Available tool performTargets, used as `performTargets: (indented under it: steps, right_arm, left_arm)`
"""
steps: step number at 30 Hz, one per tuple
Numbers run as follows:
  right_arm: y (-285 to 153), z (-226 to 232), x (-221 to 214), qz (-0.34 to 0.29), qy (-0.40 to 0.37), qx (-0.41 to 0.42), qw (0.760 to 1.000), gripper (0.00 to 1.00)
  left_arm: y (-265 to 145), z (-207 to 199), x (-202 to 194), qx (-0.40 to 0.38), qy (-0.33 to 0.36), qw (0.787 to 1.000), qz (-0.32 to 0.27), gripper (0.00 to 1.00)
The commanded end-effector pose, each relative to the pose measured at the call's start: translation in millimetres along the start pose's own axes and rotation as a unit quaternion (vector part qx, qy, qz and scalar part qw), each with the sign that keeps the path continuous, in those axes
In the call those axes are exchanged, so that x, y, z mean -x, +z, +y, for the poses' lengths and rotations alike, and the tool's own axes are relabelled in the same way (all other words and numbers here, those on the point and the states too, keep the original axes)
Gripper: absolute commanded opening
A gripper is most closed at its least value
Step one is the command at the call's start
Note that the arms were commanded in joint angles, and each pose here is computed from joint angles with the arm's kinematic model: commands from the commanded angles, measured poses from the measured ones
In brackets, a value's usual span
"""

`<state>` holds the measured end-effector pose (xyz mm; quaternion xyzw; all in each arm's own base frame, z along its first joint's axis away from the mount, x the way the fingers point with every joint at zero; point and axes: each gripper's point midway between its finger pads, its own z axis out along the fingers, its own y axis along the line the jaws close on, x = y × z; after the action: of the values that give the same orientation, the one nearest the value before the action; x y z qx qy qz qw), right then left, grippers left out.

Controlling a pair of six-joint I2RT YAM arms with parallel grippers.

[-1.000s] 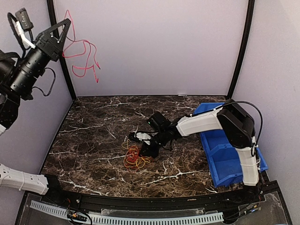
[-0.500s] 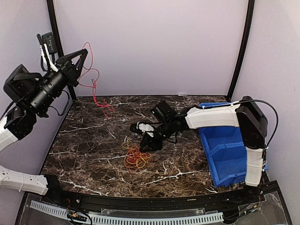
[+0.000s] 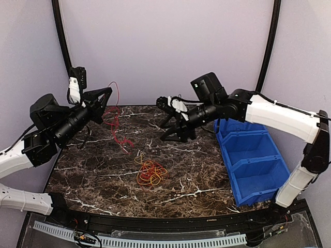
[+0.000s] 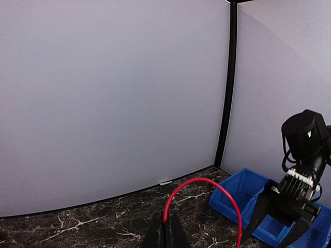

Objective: Untangle the cables

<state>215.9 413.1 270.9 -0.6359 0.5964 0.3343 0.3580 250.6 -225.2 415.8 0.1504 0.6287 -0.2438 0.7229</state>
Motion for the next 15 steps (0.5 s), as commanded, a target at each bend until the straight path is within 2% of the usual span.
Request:
performTargets:
  steps: [1, 3, 7, 12, 15]
  right_arm:
    - [-41, -7, 64, -0.056, -0.017, -0.033, 0.998, 0.56]
    - [-51, -9, 83, -0.075, -0.006, -0.036, 0.996, 0.6]
    - [-50, -6, 94, -0.088, 0.018, -0.014, 0.996, 0.66]
    - [-36, -13, 89, -0.08, 0.051, -0.008, 0.995, 0.67]
    - [-27, -11, 87, -0.079, 0.073, 0.015, 0.994, 0.67]
  left_arm:
    - [7, -13, -21, -0.034, -0.006, 0.999, 0.011, 0.0]
    - [11, -20, -36, -0.049, -0.002, 0.998, 0.026, 0.0]
    - [20, -31, -63, -0.072, 0.016, 0.995, 0.06, 0.0]
    - [32, -40, -91, -0.078, 0.041, 0.99, 0.109, 0.0]
    - [34, -53, -94, -0.097, 0.058, 0.987, 0.115, 0.0]
